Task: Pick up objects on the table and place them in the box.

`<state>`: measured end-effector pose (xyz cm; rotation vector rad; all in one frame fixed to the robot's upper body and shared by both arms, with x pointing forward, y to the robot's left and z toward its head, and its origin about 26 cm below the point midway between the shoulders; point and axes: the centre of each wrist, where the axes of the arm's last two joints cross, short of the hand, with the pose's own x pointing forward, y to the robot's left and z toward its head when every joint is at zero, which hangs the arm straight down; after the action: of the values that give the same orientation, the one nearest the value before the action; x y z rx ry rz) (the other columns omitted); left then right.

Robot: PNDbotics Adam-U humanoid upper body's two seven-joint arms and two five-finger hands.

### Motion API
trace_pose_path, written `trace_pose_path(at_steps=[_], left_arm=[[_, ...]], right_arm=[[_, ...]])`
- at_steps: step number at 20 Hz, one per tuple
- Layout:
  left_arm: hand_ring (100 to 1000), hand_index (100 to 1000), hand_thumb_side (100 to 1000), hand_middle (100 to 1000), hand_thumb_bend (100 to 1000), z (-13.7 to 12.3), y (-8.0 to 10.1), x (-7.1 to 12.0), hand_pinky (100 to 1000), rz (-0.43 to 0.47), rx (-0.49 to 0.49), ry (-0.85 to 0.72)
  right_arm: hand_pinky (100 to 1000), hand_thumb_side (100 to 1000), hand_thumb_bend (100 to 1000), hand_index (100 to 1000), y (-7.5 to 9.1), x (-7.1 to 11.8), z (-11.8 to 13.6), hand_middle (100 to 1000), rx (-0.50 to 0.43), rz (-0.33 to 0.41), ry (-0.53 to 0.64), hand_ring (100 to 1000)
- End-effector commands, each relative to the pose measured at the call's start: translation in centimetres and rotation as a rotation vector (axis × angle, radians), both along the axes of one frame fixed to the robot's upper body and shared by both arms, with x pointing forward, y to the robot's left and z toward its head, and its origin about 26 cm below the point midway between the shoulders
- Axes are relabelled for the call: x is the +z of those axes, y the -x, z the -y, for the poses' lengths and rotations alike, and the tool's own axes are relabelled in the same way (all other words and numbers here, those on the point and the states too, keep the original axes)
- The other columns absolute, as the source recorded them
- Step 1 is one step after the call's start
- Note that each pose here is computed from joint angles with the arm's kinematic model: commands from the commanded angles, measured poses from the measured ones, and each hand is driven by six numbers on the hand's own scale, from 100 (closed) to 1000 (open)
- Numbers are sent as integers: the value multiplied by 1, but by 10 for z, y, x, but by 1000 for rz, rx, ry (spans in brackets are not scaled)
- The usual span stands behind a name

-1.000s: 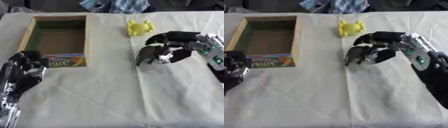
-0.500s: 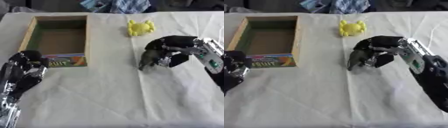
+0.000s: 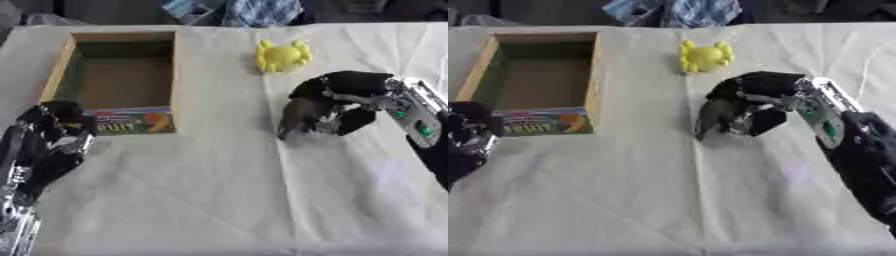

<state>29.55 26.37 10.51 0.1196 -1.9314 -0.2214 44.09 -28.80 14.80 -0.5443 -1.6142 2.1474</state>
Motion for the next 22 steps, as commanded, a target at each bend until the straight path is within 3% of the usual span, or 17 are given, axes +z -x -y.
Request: trace_pose_path(at_steps=[1, 6, 15, 19, 22], left_arm=[[627, 652, 100, 568, 334, -2, -1, 7, 533, 23, -9, -12], [627, 652, 100, 568, 333, -1, 0, 7, 534, 22, -10, -11], [627, 653, 100, 568, 330, -1, 0, 6, 535, 21, -10, -10], [627, 653, 100, 568, 330, -1, 0, 6, 535, 20, -10, -9], [627, 652, 100, 567, 329, -1, 0, 6, 535, 19, -10, -9]], right_arm=[[784, 812, 100, 917, -2, -3, 4, 802, 114, -59, 185, 758], [691, 723, 100, 872, -3, -6, 3, 711, 108, -55, 196, 645], [509, 541, 100, 724, -5, -5, 1, 428, 112, -43, 182, 383], [480, 399, 100, 657, -6, 0, -1, 332, 122, -30, 150, 326], [467, 357, 100, 634, -7, 9, -4, 302, 136, -13, 108, 301]])
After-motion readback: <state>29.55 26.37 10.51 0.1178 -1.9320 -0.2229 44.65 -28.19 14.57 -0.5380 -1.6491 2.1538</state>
